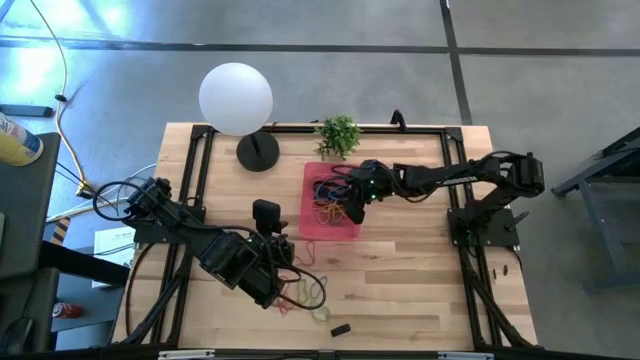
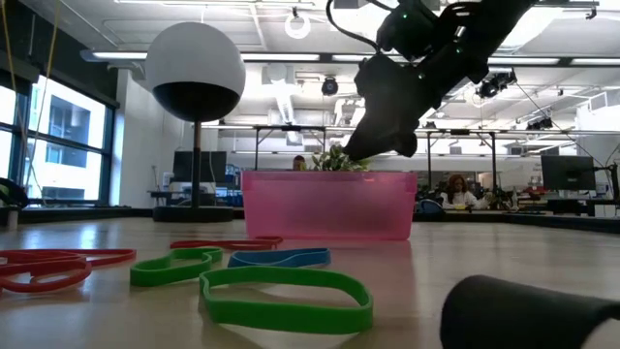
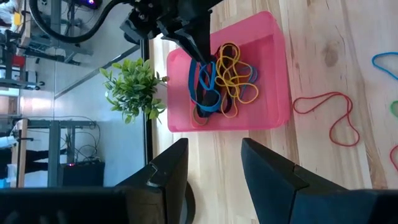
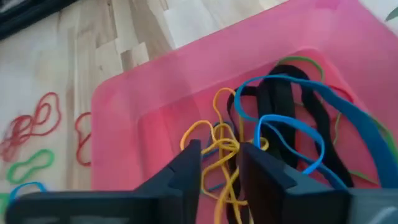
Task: Pick and place rubber bands into bin
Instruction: Put the red rubber band into the red bin
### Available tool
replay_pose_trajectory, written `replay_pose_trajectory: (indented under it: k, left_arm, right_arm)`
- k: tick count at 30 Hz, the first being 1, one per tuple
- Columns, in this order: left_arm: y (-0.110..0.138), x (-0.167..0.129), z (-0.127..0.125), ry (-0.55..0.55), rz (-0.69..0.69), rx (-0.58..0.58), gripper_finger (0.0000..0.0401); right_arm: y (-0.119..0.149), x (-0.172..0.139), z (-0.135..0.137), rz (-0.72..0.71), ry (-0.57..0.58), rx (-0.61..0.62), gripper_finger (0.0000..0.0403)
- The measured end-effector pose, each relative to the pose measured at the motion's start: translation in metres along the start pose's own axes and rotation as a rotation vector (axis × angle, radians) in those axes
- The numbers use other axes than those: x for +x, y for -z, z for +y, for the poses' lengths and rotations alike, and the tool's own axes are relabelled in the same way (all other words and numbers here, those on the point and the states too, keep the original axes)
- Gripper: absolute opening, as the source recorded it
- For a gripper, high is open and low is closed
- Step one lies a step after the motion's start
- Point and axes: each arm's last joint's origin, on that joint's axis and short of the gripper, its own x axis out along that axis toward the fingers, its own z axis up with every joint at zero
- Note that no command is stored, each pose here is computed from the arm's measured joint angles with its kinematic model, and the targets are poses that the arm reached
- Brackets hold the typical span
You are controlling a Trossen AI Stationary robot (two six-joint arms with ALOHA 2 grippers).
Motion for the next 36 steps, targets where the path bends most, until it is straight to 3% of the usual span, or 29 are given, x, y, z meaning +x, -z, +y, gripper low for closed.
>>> replay_pose_trajectory:
  k: [6, 14, 20, 26, 36]
  left_arm:
    - [0.0, 0.0, 0.0, 0.016, 0.005, 0.001, 0.0138]
    - [0.001, 0.0, -0.003, 0.096, 0.029, 0.008, 0.0138]
    - [-0.003, 0.002, -0.008, 0.156, 0.006, -0.007, 0.0138]
    - [-0.009, 0.019, -0.034, 0.254, -0.05, -0.001, 0.0138]
    - [0.005, 0.06, -0.082, 0.396, -0.02, -0.036, 0.0138]
  right_arm:
    - [0.001, 0.0, 0.007, 0.034, -0.137, -0.01, 0.0152]
    - [0.016, 0.001, 0.046, 0.089, -0.275, -0.128, 0.0185]
    - [0.033, -0.001, 0.08, 0.123, -0.349, -0.222, 0.0178]
    - [0.049, -0.004, 0.107, 0.128, -0.345, -0.285, 0.0161]
    - [0.073, -0.028, 0.14, 0.173, -0.322, -0.347, 0.0136]
